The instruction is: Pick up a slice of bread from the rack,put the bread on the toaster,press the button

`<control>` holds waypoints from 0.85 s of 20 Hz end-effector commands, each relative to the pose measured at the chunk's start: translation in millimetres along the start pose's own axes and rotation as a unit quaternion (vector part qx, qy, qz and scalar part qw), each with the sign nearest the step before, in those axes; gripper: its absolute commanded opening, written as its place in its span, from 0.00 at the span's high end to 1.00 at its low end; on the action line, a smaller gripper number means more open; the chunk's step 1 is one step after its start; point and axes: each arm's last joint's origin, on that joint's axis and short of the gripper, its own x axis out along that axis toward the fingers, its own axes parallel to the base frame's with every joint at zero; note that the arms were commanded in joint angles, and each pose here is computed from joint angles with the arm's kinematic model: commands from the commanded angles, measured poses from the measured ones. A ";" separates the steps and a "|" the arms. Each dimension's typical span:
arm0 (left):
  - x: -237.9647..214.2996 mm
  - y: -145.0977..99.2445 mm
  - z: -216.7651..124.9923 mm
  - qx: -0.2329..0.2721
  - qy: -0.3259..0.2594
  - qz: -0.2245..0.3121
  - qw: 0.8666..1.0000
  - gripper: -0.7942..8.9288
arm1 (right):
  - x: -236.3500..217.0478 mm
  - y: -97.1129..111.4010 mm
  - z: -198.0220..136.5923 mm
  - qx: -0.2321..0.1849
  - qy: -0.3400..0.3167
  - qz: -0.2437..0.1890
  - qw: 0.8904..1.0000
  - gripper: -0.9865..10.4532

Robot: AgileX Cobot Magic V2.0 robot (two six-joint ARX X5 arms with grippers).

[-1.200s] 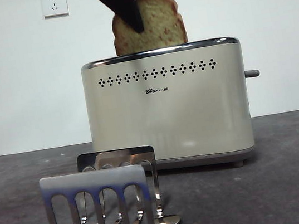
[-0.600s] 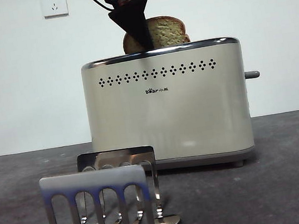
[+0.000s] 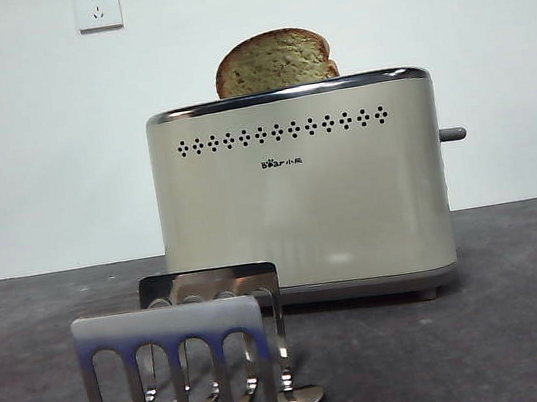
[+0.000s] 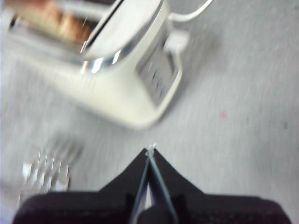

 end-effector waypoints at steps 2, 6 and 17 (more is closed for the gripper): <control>-40.6 -11.4 1.7 -0.021 -0.041 -0.028 0.999 0.93 | 26.9 -10.1 27.5 0.051 -0.050 0.047 0.996 0.92; -79.7 -19.8 -4.2 -0.029 -0.062 -0.032 0.997 0.93 | 73.9 -34.7 54.8 0.126 -0.058 0.154 0.978 0.92; -134.3 -37.8 -21.6 -0.129 -0.053 -0.029 0.990 0.93 | 164.2 -88.4 77.5 0.242 0.038 0.235 0.941 0.92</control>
